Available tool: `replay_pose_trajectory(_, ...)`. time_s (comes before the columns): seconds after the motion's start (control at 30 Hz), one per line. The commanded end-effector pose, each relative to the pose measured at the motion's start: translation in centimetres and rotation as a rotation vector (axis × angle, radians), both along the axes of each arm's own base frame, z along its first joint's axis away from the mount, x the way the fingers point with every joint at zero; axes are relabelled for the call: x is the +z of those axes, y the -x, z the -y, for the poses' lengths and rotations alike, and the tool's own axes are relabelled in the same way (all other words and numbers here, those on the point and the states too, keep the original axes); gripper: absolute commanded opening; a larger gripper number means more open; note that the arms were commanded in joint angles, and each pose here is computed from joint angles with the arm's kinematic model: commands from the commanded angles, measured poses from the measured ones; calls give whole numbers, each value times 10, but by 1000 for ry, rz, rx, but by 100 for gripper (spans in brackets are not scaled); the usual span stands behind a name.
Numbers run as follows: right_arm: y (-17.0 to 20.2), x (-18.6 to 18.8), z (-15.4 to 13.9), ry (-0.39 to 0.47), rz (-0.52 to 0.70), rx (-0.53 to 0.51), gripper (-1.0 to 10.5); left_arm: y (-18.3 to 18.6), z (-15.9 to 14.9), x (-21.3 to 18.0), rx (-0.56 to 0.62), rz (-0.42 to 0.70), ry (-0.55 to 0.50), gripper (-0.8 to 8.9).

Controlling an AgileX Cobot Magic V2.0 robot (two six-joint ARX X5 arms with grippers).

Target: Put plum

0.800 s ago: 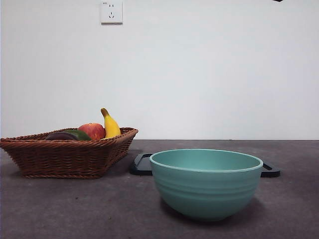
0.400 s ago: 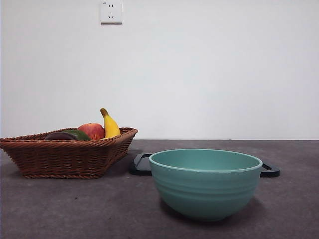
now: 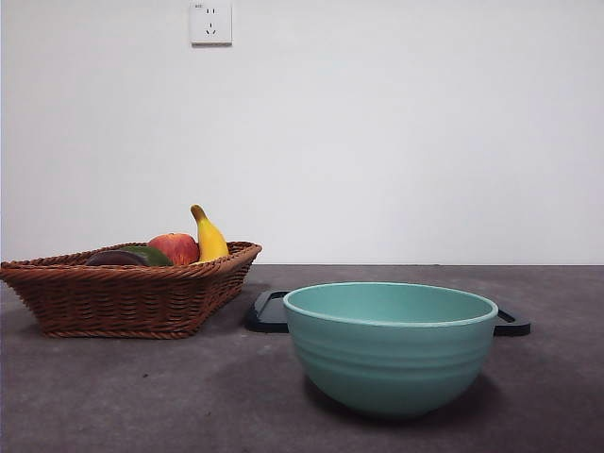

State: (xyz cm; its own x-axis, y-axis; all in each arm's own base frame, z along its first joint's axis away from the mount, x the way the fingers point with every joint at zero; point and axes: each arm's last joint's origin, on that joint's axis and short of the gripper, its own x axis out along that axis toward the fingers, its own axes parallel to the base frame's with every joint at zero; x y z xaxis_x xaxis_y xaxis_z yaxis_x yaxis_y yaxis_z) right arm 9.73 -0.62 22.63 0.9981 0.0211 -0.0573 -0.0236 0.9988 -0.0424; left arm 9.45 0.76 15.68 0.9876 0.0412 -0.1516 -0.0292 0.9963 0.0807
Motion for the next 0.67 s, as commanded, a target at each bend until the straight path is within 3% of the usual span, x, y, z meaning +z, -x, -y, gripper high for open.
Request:
replay_pose_trajectory(0.03,2,-15,1,-6,19,-29,8,-1,0,-7,3,-26,8,9)
replay_pose_trajectory(0.37,1,-67,0,-71,-28,-27,8,-1,0,-7,3,-26,8,9)
replay_pose_trajectory(0.67,2,-76,0,-82,-108,-28,8,-1,0,-7,3,-26,8,9)
